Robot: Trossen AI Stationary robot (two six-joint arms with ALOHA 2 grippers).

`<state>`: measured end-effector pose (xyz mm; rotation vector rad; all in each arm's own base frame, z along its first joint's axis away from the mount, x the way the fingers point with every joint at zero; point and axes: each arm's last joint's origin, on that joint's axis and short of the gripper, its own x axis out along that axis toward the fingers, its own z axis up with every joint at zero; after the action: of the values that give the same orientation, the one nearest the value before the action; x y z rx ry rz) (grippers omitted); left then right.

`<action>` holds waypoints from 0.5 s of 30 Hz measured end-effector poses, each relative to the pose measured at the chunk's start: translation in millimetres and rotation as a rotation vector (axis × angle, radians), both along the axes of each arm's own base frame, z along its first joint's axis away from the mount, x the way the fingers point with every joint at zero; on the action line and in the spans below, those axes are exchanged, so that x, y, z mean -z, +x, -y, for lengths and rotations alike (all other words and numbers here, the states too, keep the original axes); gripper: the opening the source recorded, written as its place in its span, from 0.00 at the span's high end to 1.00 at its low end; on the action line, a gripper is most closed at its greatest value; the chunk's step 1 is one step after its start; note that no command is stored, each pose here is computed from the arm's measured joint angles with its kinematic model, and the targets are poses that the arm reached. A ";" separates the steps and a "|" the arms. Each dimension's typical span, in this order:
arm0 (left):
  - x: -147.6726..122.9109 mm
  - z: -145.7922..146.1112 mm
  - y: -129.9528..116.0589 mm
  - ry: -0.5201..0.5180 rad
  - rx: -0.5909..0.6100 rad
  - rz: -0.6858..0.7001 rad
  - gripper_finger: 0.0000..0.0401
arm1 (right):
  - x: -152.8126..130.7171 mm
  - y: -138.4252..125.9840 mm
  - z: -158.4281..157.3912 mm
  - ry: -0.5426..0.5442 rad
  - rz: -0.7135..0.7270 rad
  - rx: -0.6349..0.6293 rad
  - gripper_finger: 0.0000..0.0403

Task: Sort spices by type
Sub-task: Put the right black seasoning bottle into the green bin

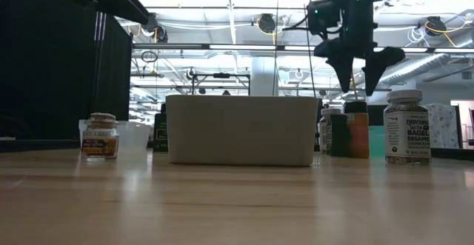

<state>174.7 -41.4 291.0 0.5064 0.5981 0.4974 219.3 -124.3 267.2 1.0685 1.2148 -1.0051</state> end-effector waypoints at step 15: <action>0.1 0.1 0.0 0.000 0.001 -0.001 0.31 | 23.8 -2.4 10.1 -0.022 0.043 0.046 0.35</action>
<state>174.7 -41.4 290.9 0.5074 0.5986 0.4964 216.9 -134.4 243.3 1.0996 1.1470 -1.0234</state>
